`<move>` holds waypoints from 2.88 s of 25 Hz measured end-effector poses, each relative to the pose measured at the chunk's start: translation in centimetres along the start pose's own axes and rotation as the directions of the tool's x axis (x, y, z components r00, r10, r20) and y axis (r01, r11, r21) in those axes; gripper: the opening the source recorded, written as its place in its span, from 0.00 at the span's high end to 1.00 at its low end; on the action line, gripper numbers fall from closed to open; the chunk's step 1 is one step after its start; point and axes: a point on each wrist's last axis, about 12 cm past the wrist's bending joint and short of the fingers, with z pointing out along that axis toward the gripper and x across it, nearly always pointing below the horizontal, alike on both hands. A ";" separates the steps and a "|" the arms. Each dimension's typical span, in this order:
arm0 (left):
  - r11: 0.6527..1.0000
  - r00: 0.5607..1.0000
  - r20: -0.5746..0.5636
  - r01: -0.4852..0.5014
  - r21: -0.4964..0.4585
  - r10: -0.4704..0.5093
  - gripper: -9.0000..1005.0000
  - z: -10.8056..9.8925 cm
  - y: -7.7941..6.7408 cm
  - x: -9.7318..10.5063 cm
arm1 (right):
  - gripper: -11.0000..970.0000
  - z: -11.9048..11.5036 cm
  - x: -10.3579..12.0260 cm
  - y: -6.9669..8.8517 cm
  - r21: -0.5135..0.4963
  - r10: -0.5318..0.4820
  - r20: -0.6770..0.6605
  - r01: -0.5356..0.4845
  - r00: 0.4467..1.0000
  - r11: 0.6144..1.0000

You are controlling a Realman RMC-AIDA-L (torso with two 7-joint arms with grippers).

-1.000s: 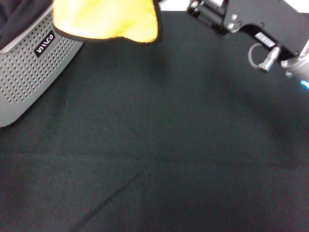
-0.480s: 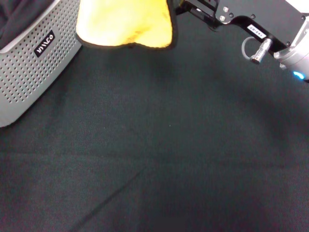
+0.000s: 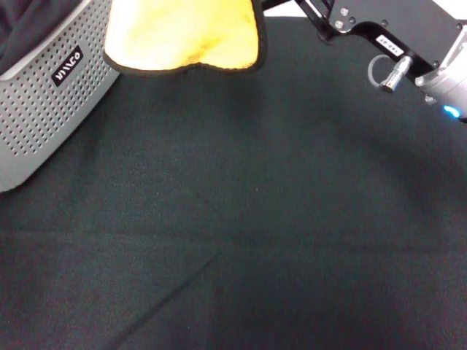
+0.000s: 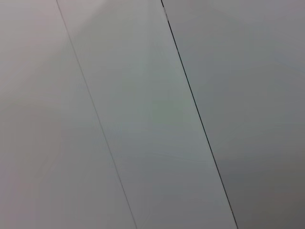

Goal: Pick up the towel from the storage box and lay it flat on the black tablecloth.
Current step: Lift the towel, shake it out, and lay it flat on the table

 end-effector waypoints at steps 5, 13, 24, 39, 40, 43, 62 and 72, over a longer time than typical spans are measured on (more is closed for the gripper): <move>1.000 1.000 -0.001 0.000 -0.006 0.000 0.97 -0.1 0.1 0.0 | 0.60 0.0 0.3 0.1 -0.011 0.007 -0.018 -0.007 1.000 1.000; 1.000 1.000 -0.008 -0.003 -0.019 0.003 0.97 -0.3 0.3 0.1 | 0.71 -0.4 0.3 0.6 -0.017 0.017 -0.013 -0.017 1.000 1.000; 1.000 1.000 -0.022 -0.007 -0.029 0.007 0.97 -0.5 0.4 0.4 | 0.72 -1.4 0.1 0.9 -0.007 0.028 0.009 -0.028 1.000 1.000; 1.000 1.000 -0.011 -0.006 -0.024 0.006 0.97 -0.5 0.2 0.3 | 0.76 -1.3 0.1 0.9 -0.014 0.029 0.007 -0.029 1.000 0.999; 1.000 1.000 -0.011 -0.006 -0.024 0.006 0.97 -0.5 0.2 0.3 | 0.77 -1.3 0.0 0.9 -0.015 0.029 0.008 -0.029 1.000 0.999; 1.000 1.000 -0.011 -0.005 -0.023 0.005 0.97 -0.5 0.2 0.4 | 0.80 -1.3 0.0 0.9 -0.017 0.029 0.008 -0.029 1.000 0.999; 0.997 0.996 -0.062 0.061 -0.048 -0.064 0.97 -1.8 -0.1 2.9 | 0.98 -2.0 -1.0 1.2 -0.011 0.020 0.052 -0.020 0.998 1.000; 0.939 0.939 -0.069 0.341 0.042 -0.337 0.97 -3.6 -1.0 11.9 | 0.98 -1.0 -3.9 -0.8 -0.091 0.062 0.036 -0.059 0.997 0.994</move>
